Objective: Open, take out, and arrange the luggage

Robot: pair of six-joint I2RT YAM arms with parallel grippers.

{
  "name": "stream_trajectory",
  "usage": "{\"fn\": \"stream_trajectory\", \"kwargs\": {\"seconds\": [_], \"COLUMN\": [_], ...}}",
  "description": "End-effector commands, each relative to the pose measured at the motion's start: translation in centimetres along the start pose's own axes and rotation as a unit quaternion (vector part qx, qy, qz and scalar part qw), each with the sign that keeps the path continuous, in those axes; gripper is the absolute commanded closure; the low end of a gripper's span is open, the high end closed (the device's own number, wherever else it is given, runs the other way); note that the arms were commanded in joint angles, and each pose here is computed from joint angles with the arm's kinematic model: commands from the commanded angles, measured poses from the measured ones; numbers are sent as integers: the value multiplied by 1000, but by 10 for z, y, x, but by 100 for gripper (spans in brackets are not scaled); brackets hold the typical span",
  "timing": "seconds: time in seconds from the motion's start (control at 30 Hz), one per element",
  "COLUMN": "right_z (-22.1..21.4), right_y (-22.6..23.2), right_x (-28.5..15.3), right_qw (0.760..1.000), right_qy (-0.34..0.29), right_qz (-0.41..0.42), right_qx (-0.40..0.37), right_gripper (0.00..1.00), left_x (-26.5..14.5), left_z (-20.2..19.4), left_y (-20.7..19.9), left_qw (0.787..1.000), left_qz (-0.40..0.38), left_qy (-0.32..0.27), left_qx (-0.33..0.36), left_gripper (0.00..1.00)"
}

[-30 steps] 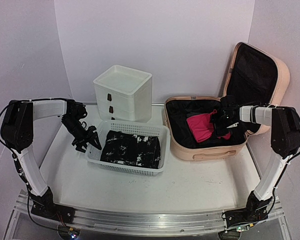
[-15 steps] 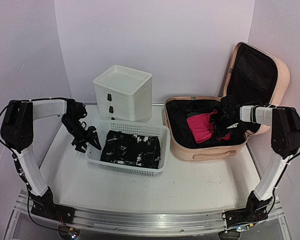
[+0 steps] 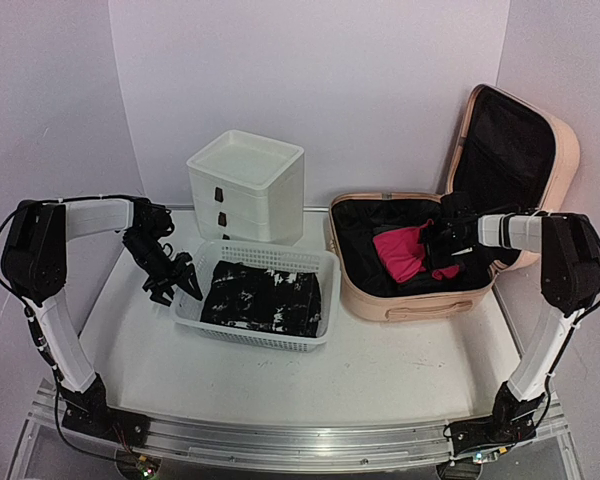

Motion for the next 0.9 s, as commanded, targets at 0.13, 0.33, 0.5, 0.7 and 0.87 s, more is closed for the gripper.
{"fn": "stream_trajectory", "kwargs": {"seconds": [0.13, 0.33, 0.5, 0.7, 0.87], "right_z": [5, 8, 8, 8, 12], "right_y": [-8, -21, -11, 1, -2], "right_x": [3, 3, 13, 11, 9], "right_qw": [1000, 999, 1000, 999, 999], "right_qy": [-20, -26, -24, -29, -41], "right_qz": [-7, -23, -4, 16, 16], "right_qx": [5, -4, -9, -20, -22], "right_gripper": [35, 38, 46, 69, 90], "left_x": [-17, -19, -21, -23, -24], "left_z": [0, -1, 0, -1, -3], "left_y": [-12, -12, -13, -14, -14], "left_qw": [1000, 999, 999, 999, 999], "left_qz": [3, 5, 5, 9, 9], "left_qy": [-19, -21, -24, -28, -30], "left_qx": [21, 23, 26, 30, 35], "left_gripper": [36, 36, 36, 36, 36]}}
Point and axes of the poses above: each gripper's point midway between its finger pads, its own x axis out along the fingers, its own y axis along the line the jaws close on, z = x × y, the point moved 3 cm from there along -x, back along the fingers, and after that the axes turned 8 degrees about x, right-handed, at the moved point
